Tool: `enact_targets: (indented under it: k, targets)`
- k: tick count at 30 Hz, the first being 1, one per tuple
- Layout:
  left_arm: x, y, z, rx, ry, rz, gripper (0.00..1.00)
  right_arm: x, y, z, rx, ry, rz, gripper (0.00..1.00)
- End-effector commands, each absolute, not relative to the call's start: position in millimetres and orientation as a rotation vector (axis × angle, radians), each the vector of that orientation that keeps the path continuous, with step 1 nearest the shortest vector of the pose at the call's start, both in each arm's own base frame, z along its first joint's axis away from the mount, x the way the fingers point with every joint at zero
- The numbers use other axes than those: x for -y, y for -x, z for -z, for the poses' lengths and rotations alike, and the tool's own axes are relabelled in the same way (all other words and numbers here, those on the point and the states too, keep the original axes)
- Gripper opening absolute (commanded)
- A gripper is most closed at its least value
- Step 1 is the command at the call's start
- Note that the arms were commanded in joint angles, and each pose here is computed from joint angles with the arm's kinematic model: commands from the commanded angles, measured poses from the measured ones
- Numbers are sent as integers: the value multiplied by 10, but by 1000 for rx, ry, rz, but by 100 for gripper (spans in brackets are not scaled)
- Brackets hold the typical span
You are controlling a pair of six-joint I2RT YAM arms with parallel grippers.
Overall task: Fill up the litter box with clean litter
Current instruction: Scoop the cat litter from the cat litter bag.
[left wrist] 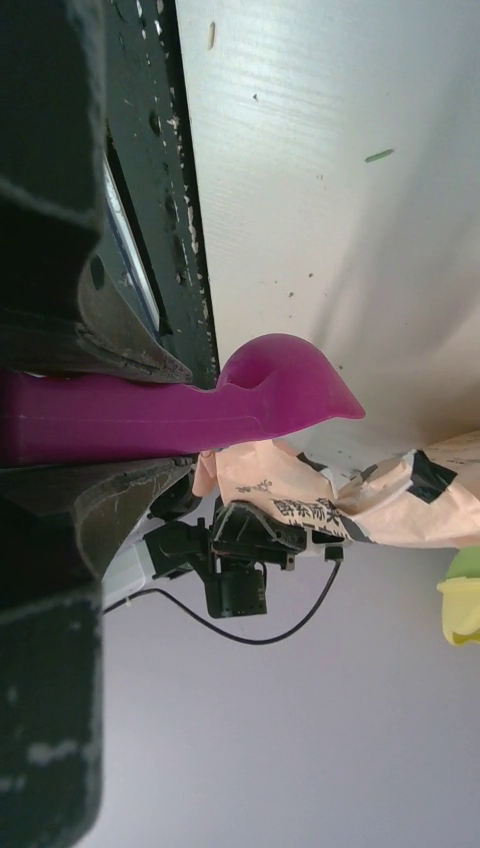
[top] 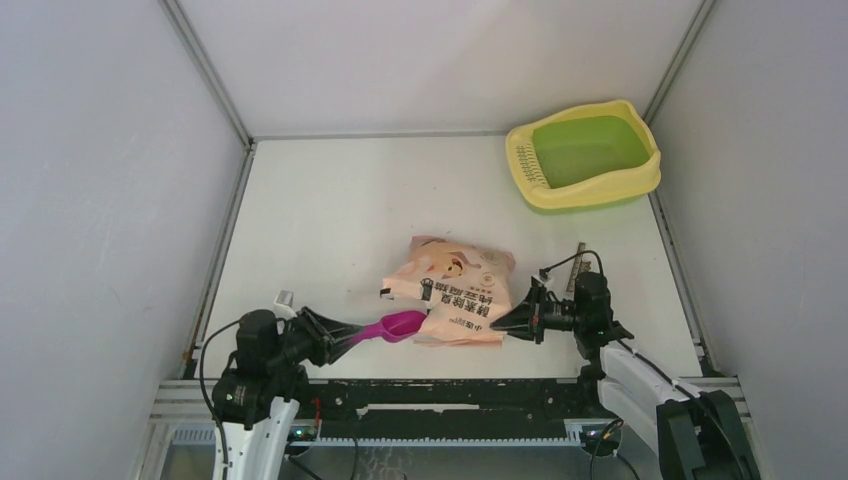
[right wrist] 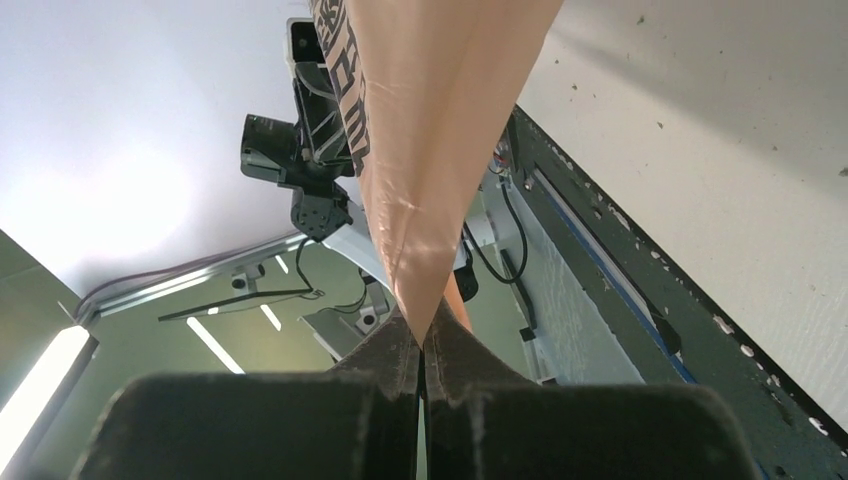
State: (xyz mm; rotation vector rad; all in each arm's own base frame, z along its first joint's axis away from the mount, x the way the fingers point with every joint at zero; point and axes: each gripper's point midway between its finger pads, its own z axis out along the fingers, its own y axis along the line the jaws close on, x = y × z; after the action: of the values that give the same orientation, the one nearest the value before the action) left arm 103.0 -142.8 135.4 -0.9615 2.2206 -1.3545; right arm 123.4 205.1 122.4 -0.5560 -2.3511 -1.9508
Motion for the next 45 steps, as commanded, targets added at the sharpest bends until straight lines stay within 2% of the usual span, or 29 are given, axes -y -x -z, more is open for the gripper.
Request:
enact_targets:
  k: [1,22,30,45]
  targets:
    - [1445,-971,-1782,-1989,797,1482,0,-2013,-1231,-1201,2372,530,1976,0]
    - [1362,-749,-2127,-1926,774,1445,0,-1946,-1301,-1222,2373,552,1982,0]
    - [1321,-846,-1994,-1918,800,1403,0,-1949,-1295,-1271,2373,546,1990,0]
    - [1258,-1009,-2233,-1788,762,1393,0,-2004,-1264,-1311,2366,532,1987,0]
